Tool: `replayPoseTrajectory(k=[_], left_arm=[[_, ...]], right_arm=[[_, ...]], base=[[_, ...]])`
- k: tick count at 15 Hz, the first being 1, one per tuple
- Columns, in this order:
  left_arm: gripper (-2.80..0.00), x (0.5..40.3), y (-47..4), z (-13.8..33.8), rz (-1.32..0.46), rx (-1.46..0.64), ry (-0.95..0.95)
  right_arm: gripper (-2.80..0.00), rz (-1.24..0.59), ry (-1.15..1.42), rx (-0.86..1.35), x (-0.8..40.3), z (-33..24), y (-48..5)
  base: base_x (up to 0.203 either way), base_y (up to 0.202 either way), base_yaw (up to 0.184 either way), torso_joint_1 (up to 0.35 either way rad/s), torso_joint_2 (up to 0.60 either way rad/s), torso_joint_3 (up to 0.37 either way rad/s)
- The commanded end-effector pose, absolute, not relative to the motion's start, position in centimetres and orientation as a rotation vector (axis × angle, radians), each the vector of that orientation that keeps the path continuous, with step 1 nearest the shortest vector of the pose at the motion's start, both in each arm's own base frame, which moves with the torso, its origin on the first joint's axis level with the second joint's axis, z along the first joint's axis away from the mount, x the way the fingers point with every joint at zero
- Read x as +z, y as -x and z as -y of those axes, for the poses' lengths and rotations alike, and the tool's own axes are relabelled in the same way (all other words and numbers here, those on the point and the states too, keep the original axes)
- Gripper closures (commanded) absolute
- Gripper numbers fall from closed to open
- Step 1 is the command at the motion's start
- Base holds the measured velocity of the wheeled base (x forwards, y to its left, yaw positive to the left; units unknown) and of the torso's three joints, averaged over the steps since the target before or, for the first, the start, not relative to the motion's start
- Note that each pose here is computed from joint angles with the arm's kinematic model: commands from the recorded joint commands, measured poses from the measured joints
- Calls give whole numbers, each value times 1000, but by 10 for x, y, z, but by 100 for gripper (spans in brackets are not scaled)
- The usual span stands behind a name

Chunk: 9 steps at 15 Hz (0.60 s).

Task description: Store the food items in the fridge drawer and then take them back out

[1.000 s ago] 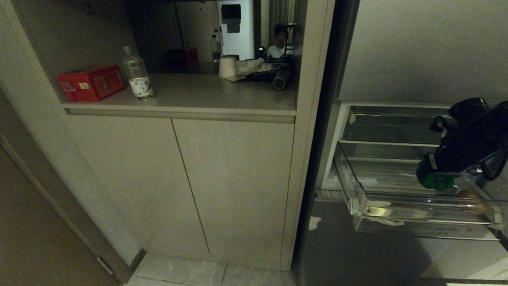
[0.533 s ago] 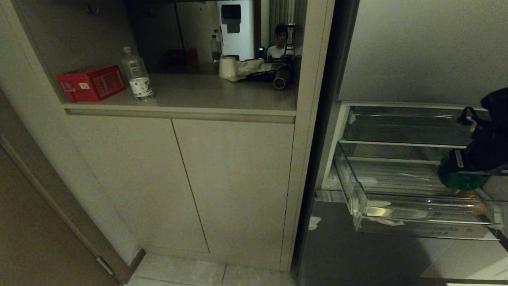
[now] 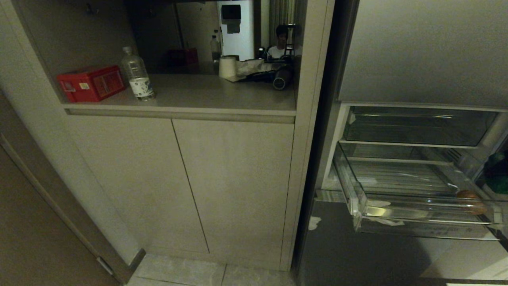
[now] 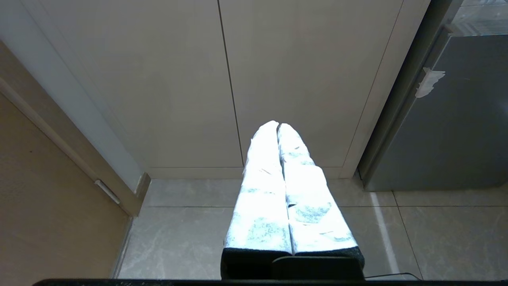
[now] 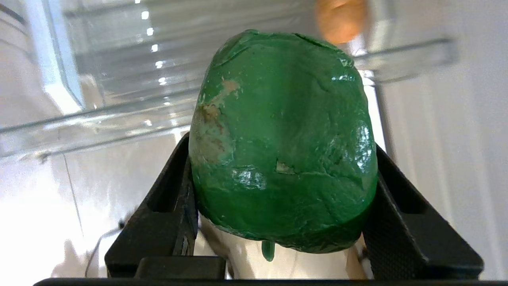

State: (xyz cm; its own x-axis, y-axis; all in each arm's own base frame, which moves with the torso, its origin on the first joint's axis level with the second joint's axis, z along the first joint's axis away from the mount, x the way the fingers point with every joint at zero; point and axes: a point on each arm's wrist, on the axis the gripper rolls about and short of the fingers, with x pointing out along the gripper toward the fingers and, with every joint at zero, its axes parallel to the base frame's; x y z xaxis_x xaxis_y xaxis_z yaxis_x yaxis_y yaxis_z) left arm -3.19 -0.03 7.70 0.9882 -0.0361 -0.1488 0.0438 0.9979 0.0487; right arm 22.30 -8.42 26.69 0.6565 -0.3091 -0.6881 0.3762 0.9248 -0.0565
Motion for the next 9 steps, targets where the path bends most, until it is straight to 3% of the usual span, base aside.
replayPoseTrajectory(k=[1,5,9], left_arm=[[0,77,32,0,-151,-41,-52],[0,77,32,0,-151,-41,-52],[0,77,32,0,-151,-40,-52]], right_arm=[[0,-599,-82,-439,294,69,-160],[0,-390,-99,-617,304,62,-96],[0,-171,-161,-907,311,84,-72]], base=[[0,0,0,0,0,0],[0,0,0,0,0,0],[0,0,0,0,0,0]])
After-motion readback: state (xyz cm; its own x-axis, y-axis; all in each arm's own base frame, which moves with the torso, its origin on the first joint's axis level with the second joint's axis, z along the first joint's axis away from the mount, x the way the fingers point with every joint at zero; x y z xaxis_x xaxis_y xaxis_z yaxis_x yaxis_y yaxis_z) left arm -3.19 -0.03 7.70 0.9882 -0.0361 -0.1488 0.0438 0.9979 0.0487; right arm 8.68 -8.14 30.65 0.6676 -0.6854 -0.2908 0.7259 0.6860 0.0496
